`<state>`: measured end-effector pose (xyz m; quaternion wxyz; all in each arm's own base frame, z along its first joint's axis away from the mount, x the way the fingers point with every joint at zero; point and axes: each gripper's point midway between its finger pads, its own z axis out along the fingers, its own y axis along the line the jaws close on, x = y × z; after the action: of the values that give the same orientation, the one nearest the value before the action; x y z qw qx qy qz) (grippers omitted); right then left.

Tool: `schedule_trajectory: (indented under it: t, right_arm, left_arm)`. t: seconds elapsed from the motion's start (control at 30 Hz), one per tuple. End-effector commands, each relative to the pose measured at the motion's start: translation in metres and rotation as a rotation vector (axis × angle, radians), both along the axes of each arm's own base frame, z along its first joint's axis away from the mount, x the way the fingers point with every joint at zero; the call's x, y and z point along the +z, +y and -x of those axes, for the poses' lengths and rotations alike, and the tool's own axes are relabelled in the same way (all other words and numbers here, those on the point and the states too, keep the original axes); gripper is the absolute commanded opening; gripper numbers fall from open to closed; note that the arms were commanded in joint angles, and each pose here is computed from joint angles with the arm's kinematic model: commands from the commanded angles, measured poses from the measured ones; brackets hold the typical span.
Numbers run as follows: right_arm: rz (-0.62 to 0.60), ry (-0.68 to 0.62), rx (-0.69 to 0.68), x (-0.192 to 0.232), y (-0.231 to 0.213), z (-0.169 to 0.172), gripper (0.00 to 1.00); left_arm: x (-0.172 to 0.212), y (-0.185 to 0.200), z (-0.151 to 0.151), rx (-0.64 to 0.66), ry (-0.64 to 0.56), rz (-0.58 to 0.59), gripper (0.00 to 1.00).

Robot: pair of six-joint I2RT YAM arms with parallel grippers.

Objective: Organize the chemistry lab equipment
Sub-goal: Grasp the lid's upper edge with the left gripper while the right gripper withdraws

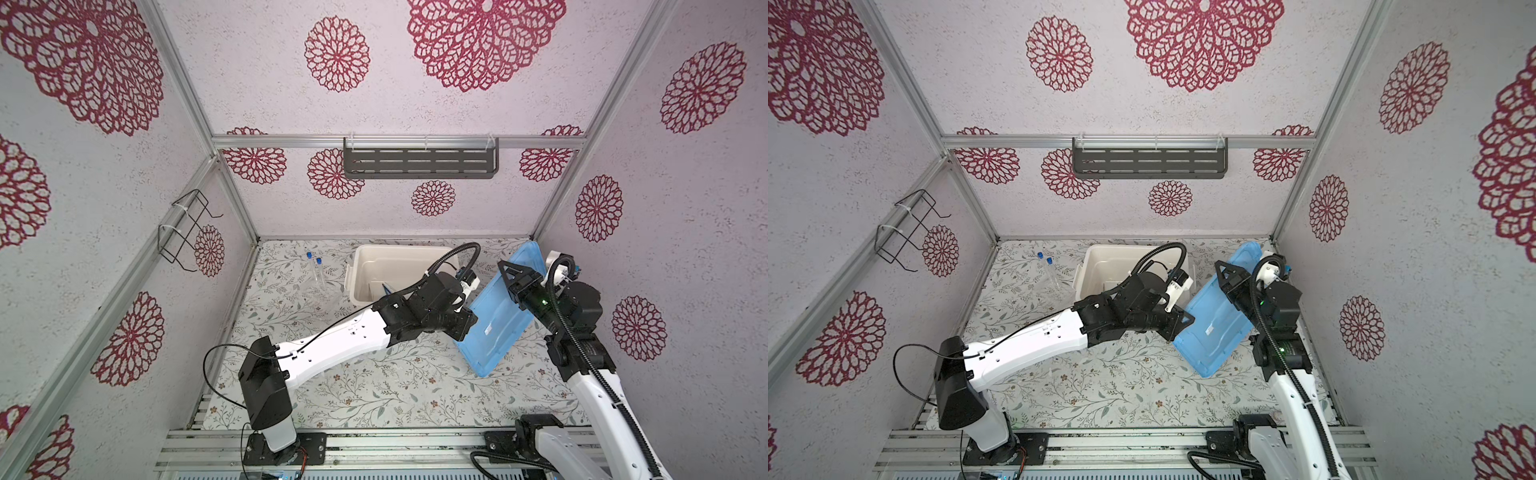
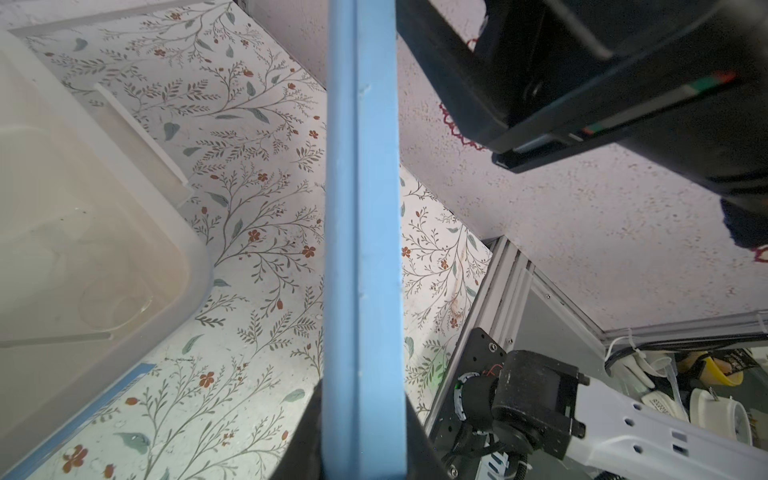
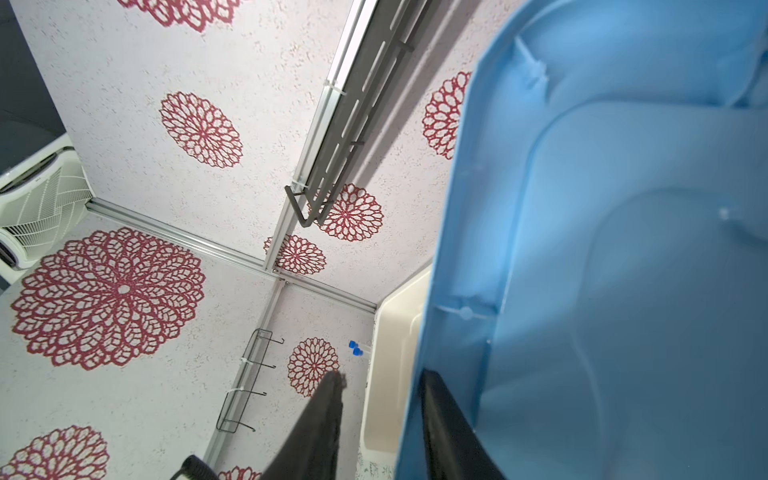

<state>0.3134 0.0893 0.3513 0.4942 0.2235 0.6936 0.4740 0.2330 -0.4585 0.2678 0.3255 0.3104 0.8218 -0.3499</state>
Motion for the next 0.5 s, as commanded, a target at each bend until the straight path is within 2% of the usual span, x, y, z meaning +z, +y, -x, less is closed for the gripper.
schedule_trajectory:
  t: [0.0, 0.27, 0.47]
  right_arm:
    - [0.062, -0.044, -0.018, 0.022, 0.004, 0.005, 0.4]
    - [0.122, -0.04, -0.084, 0.044, 0.004, 0.019, 0.45]
    - [0.112, -0.08, -0.086, 0.06, 0.008, 0.022, 0.49]
  left_arm:
    - [0.025, 0.001, -0.001, 0.003, -0.063, 0.064, 0.18]
    - [0.055, 0.026, -0.024, 0.104, -0.196, 0.063, 0.09]
    - [0.085, 0.058, -0.054, 0.234, -0.278, 0.078, 0.09]
